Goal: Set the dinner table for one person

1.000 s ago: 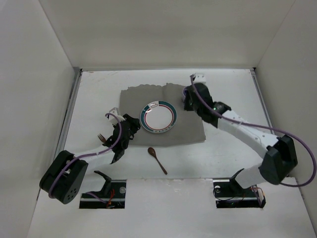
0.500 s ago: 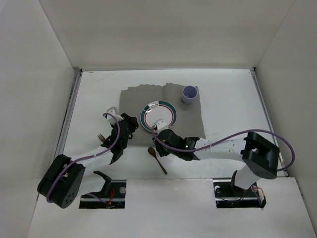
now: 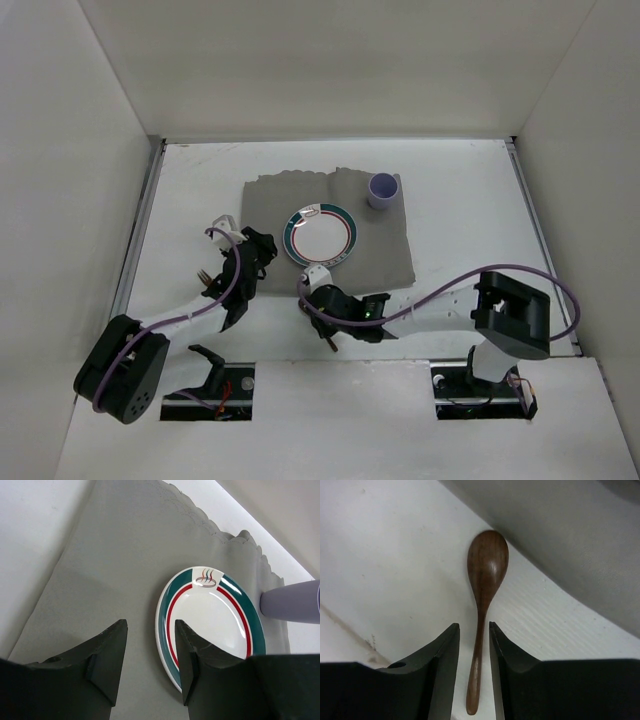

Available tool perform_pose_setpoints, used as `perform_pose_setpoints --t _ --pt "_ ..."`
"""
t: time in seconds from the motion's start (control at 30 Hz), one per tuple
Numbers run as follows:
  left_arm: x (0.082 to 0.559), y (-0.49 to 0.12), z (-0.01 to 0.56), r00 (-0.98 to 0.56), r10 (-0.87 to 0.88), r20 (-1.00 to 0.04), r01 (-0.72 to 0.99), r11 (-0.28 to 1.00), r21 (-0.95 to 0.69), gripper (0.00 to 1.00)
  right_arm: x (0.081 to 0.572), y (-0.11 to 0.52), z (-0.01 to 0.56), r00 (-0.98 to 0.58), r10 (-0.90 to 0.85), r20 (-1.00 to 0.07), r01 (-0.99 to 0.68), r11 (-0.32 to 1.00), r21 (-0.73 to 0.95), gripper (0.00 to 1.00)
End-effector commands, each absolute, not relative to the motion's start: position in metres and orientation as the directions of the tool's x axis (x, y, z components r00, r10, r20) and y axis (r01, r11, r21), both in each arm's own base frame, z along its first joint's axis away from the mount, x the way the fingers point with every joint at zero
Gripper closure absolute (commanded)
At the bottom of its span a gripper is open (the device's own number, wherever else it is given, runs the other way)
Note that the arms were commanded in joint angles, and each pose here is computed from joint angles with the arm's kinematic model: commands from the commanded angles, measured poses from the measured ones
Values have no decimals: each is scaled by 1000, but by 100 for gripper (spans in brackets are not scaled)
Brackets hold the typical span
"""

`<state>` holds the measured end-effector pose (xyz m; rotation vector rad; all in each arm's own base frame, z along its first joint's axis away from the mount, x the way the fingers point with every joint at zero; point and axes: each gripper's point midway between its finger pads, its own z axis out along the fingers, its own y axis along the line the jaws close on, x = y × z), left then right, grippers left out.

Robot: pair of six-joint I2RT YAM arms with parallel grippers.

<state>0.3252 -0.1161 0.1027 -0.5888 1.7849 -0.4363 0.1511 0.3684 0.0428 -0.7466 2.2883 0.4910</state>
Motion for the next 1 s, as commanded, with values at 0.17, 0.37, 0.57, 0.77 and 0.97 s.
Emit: perform_pose_setpoints --t 0.17,0.37,0.57,0.77,0.97 --pt "332 -111 117 -171 -613 -772 -167 790 -590 59 142 365 21 -644 -369 -670 -603 784 148 74" --pt "331 -110 119 -162 -616 -771 -169 787 -594 59 145 371 49 -639 -307 -705 -584 790 186 93" --pt "332 -114 119 -169 -613 -772 -162 790 -592 59 186 345 127 -609 -85 -789 -493 820 292 93" --pt "331 -120 117 -186 -611 -770 -153 792 -591 59 276 280 142 -596 95 -798 -281 905 318 92" --pt "331 -121 113 -198 -609 -768 -154 793 -589 59 340 234 115 -631 143 -762 -116 954 275 92"
